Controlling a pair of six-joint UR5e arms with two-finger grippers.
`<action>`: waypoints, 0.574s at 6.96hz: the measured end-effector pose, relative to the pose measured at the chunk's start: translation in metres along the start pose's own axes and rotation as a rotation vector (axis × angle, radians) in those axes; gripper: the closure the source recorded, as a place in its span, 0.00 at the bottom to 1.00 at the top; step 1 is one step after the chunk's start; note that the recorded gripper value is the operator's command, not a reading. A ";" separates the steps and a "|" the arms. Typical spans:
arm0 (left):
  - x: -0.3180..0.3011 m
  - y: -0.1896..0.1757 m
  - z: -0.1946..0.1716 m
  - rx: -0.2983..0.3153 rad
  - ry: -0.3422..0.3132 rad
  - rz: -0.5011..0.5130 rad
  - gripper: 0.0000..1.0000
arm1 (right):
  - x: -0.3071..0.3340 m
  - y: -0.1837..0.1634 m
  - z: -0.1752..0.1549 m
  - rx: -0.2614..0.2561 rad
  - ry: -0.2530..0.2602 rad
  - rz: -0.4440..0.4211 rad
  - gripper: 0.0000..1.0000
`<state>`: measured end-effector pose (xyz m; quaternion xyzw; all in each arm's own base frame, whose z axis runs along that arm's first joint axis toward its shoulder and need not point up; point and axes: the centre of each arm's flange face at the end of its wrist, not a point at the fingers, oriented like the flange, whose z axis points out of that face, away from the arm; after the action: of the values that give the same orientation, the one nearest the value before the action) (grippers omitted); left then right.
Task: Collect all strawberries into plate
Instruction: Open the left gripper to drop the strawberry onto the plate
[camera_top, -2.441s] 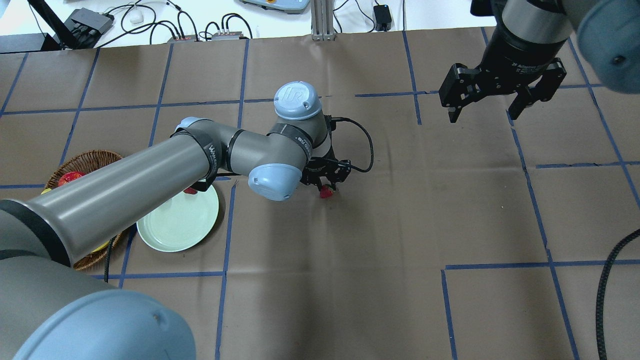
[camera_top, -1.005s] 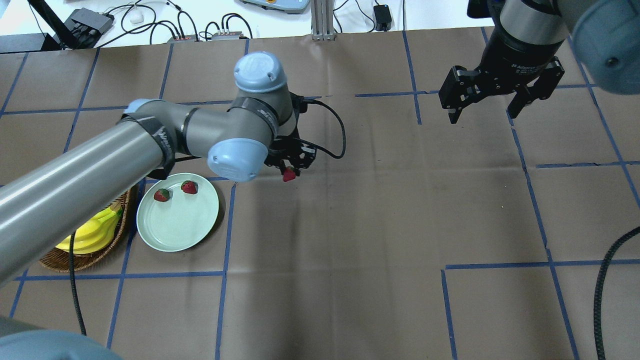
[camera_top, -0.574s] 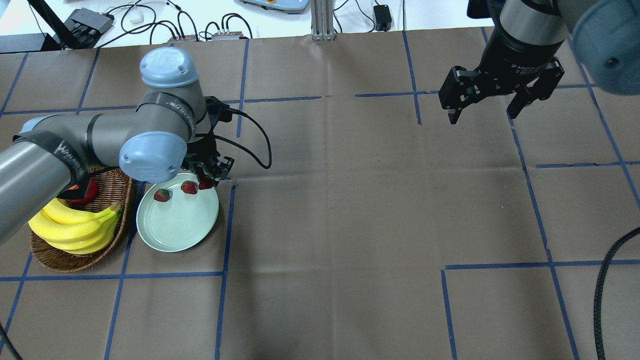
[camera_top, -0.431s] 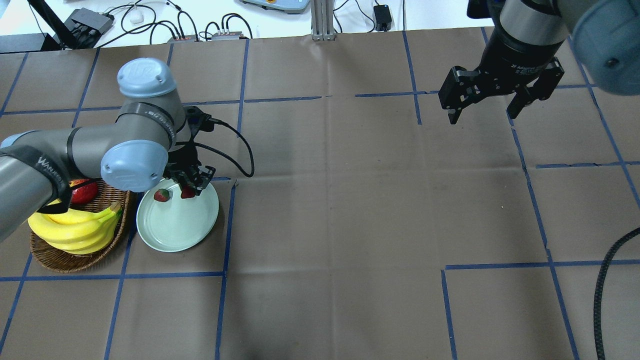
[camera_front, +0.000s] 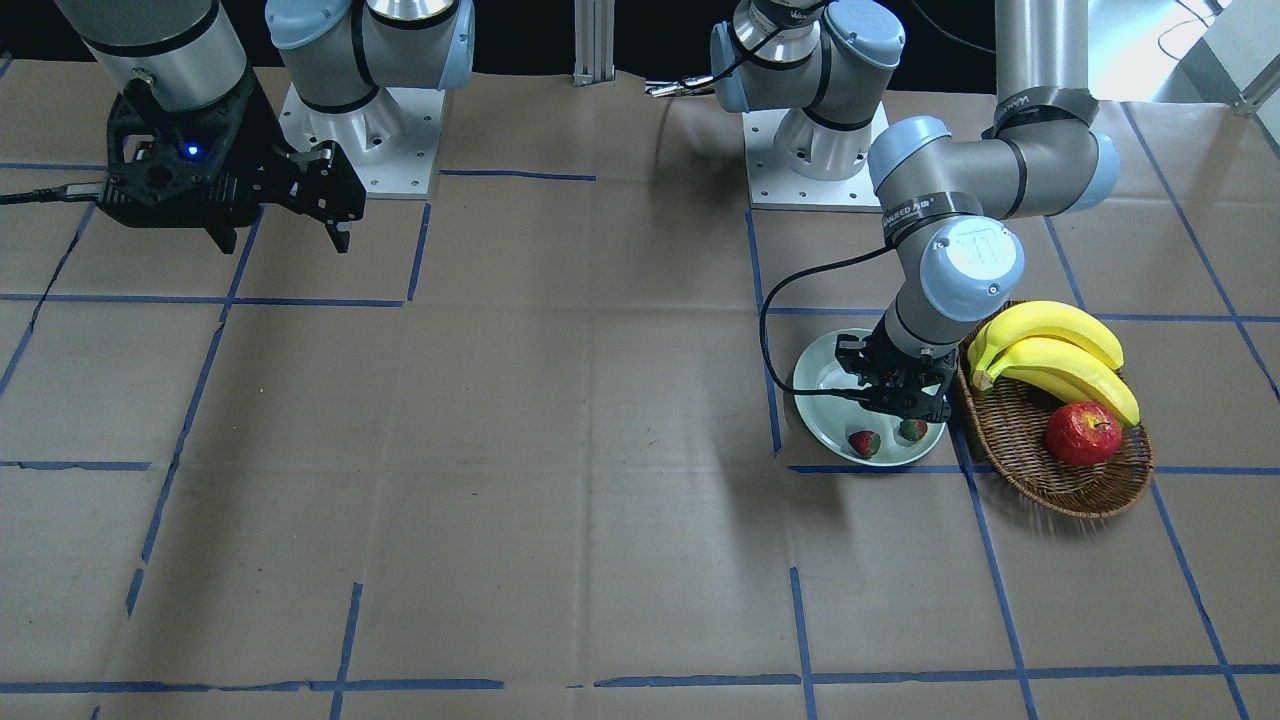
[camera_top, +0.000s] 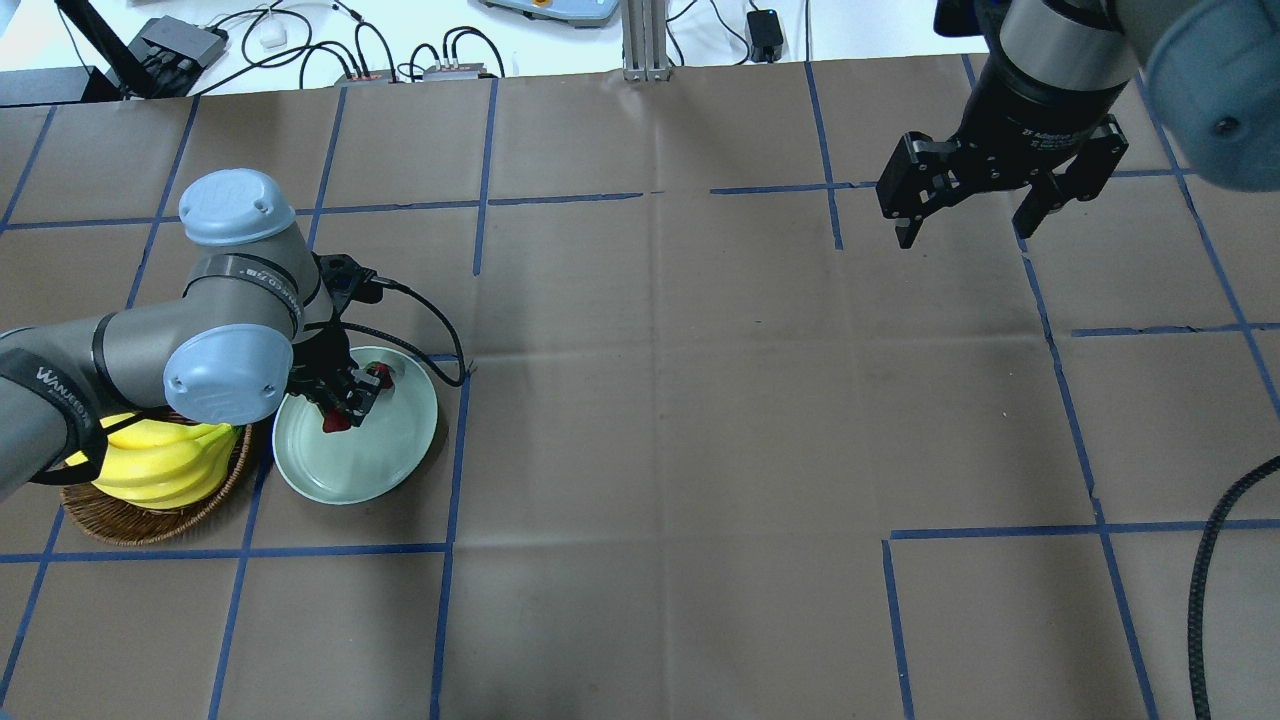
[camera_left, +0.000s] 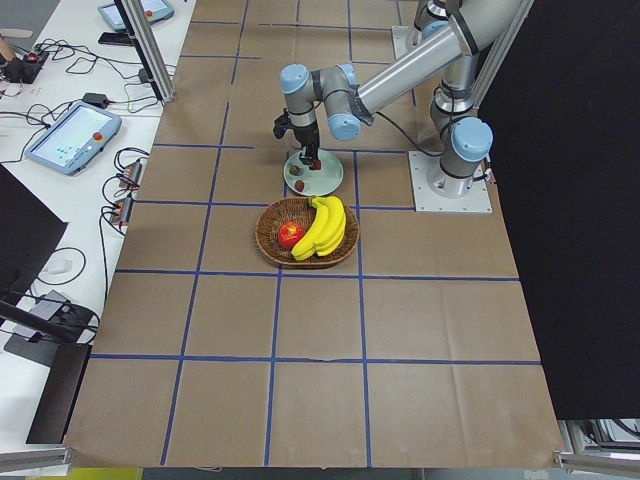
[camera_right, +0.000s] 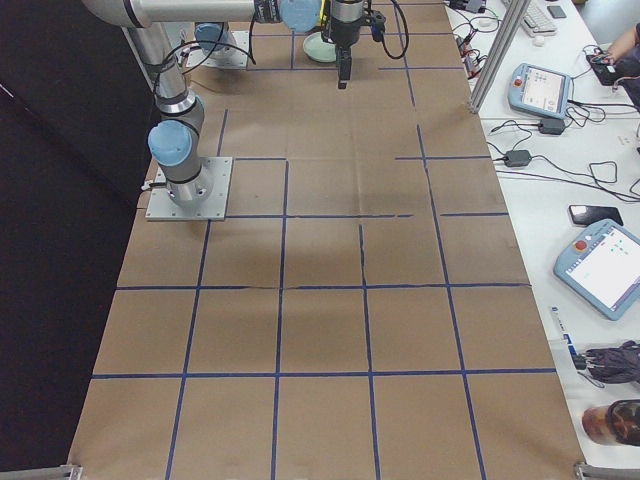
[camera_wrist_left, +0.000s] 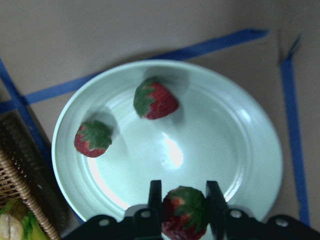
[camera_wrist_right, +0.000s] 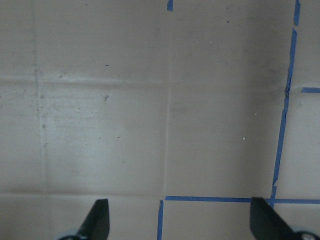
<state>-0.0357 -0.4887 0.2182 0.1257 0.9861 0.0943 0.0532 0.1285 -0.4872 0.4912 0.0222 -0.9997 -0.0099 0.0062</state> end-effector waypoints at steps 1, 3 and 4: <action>-0.001 0.002 -0.002 0.006 -0.002 -0.006 0.05 | 0.000 0.000 0.000 0.000 -0.001 0.000 0.00; 0.004 0.002 -0.011 0.025 0.002 -0.035 0.03 | 0.000 0.000 0.000 -0.001 -0.003 0.000 0.00; 0.014 0.003 -0.019 0.046 0.021 -0.074 0.01 | 0.000 0.000 0.000 -0.001 -0.003 0.000 0.00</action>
<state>-0.0512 -0.4855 0.2363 0.0893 0.9925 0.0709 0.0436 0.1288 -0.4870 0.4911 0.0221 -0.9997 -0.0104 0.0047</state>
